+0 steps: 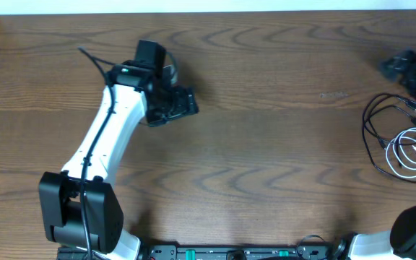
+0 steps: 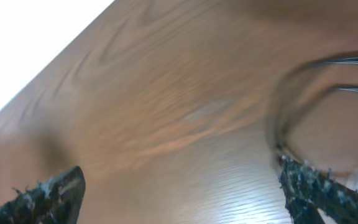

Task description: Untangle cables

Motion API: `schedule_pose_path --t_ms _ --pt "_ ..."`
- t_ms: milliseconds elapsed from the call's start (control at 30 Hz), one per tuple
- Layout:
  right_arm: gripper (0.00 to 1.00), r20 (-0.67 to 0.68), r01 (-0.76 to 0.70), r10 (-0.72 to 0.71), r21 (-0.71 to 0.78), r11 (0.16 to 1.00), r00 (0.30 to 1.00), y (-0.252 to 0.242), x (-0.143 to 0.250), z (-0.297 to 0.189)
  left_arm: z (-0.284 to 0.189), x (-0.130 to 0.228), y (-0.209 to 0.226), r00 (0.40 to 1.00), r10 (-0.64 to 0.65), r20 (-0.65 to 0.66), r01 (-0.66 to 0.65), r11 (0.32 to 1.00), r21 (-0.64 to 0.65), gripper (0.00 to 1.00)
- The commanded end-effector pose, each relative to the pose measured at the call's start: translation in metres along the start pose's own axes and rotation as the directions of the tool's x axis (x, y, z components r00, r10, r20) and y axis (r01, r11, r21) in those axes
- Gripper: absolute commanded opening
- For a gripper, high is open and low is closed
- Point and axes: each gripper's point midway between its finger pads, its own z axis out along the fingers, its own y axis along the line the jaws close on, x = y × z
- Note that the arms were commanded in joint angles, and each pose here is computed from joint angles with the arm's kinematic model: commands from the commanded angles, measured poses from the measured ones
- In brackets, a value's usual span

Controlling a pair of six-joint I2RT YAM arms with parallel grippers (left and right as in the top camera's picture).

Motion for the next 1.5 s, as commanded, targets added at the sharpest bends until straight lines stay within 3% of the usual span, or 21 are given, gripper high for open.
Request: schedule_pose_path --t_ms 0,133,233,367,467,733,900,1000,1167,1367,1467 --pt "0.99 -0.095 0.216 -0.231 -0.146 0.965 0.968 0.047 0.029 0.024 0.007 0.003 -0.001 0.997 0.069 0.023 -0.067 0.993 -0.101 0.86" --pt "0.99 -0.261 0.385 -0.358 0.059 0.921 0.897 0.040 0.065 0.065 -0.002 0.000 0.036 0.990 0.119 0.070 -0.084 0.922 -0.379 0.92" --pt "0.99 -0.363 0.469 -0.393 0.147 0.871 0.845 0.035 0.086 0.084 -0.012 0.000 0.059 0.990 0.122 0.069 -0.072 0.866 -0.494 0.95" --pt "0.99 -0.516 0.553 -0.415 0.143 0.821 0.749 0.038 0.129 0.111 -0.017 0.009 0.070 0.997 0.050 0.060 -0.012 0.855 -0.518 0.96" --pt "0.99 -0.595 0.509 -0.349 0.118 0.853 0.724 0.041 0.158 0.119 -0.022 0.025 0.081 0.999 -0.038 0.030 0.048 0.835 -0.548 0.96" --pt "0.99 -0.703 0.475 -0.268 0.112 0.873 0.659 0.038 0.187 0.086 -0.039 0.071 0.098 0.984 -0.108 -0.144 -0.005 0.783 -0.622 0.96" --pt "0.99 -0.603 0.493 -0.337 0.110 0.863 0.723 0.054 0.169 0.061 -0.050 0.084 0.096 0.984 -0.110 -0.143 0.001 0.797 -0.604 0.97" --pt "0.99 -0.462 0.519 -0.415 0.120 0.846 0.784 0.065 0.152 0.037 -0.059 0.085 0.101 0.998 -0.067 -0.009 0.050 0.816 -0.576 0.97" --pt "0.99 -0.257 0.541 -0.498 0.136 0.830 0.829 0.066 0.151 0.010 -0.078 0.092 0.103 0.978 0.004 0.209 0.100 0.869 -0.485 0.97" --pt "0.99 0.052 0.559 -0.569 0.125 0.819 0.821 0.057 0.178 -0.034 -0.136 0.105 0.094 0.828 0.047 0.559 0.133 0.952 -0.277 0.97" --pt "0.99 0.110 0.563 -0.575 0.123 0.817 0.811 0.052 0.190 -0.047 -0.156 0.112 0.091 0.772 0.044 0.634 0.125 0.968 -0.219 0.97"
